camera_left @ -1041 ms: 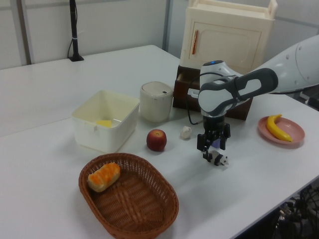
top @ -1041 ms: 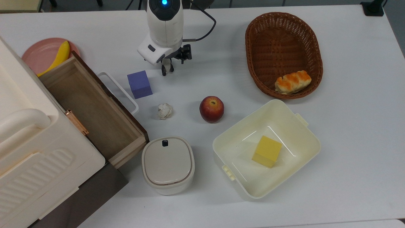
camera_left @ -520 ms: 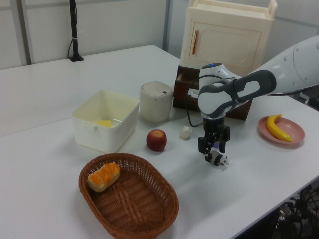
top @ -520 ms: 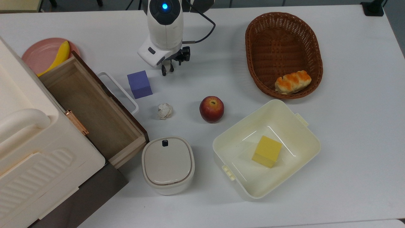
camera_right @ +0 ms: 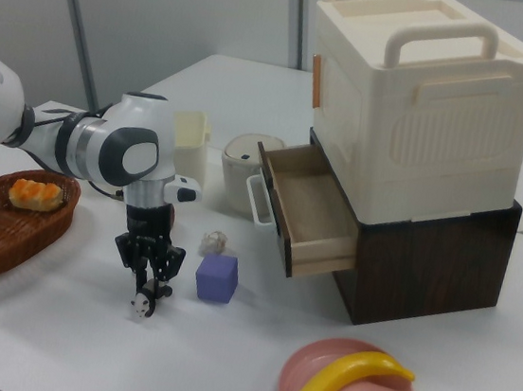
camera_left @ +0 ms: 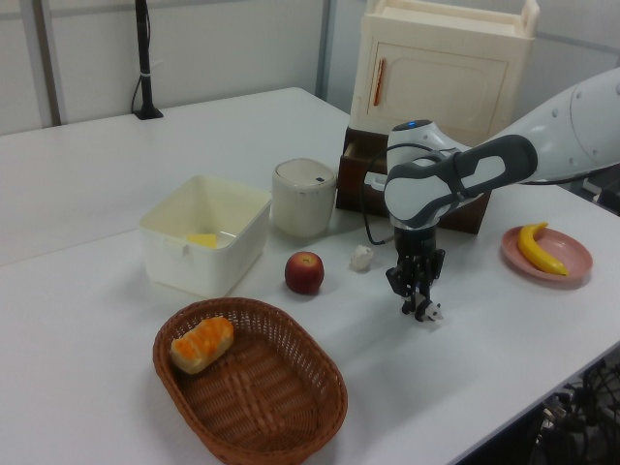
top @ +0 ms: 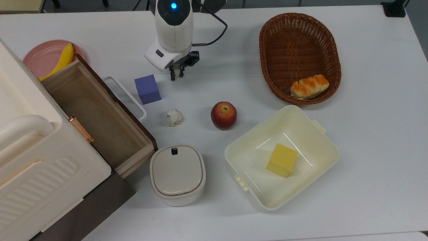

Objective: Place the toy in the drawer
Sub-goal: 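Close the gripper on the panda toy and lift it, then carry the held panda toy over the open wooden drawer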

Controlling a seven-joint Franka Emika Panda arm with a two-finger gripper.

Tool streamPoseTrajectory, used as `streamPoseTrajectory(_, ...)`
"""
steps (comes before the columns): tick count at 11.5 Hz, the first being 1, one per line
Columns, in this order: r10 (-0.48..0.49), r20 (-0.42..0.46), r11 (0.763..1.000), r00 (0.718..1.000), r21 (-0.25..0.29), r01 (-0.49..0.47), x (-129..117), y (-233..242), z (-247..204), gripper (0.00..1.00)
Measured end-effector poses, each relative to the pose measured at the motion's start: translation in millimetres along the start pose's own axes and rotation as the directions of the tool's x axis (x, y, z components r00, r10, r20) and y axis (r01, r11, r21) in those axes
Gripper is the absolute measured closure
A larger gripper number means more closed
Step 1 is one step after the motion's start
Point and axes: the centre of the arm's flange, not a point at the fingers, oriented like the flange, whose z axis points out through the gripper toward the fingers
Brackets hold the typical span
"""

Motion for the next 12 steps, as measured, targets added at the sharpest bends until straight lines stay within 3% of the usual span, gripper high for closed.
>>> streamPoseTrajectory(3,0.005,-0.037,1.0,0.999,-0.003,-0.005,8.0,2.4,-16.7,0.61)
streamPoseTrajectory(7,0.027,-0.201,1.0,0.979,0.003,-0.027,33.3,-2.2,-102.6,0.61)
streamPoseTrajectory(10,0.071,-0.344,0.997,0.936,0.064,-0.052,42.2,0.8,-181.3,0.61)
streamPoseTrajectory(12,0.088,-0.422,0.995,0.902,0.072,-0.063,41.5,9.6,-226.3,0.61)
